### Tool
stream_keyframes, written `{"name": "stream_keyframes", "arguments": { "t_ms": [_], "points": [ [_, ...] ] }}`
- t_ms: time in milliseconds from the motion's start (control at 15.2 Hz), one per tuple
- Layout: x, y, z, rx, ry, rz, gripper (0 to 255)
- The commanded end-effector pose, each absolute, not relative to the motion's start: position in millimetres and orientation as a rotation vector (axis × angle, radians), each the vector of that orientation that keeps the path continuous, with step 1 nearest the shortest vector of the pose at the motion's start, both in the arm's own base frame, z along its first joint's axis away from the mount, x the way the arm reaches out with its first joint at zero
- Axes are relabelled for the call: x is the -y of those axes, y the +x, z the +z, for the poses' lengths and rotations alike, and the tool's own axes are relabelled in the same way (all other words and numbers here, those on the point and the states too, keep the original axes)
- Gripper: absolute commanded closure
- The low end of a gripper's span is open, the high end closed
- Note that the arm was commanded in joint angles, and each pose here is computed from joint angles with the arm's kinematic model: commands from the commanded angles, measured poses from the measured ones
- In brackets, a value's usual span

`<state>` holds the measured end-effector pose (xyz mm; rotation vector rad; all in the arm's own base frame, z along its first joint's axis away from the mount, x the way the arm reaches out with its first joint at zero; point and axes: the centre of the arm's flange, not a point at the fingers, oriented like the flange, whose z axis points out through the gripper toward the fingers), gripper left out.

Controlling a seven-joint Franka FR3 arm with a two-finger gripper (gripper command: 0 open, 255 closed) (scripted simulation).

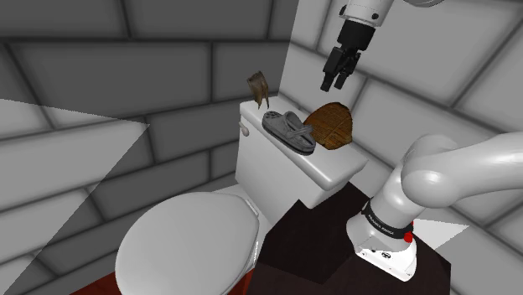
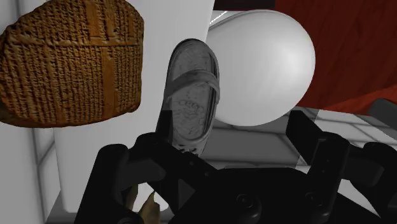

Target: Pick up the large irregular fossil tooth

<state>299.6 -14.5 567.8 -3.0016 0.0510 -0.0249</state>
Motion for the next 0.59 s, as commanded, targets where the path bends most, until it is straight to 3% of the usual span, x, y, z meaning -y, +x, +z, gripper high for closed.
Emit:
{"name": "stream_keyframes", "arguments": {
  "t_ms": [0, 528],
  "points": [
    [14.5, 299.6, 567.8, -0.051, -3.002, -0.025, 0],
    [-37.9, 373.6, 513.5, -0.388, -3.204, -0.209, 0]
  ]
}}
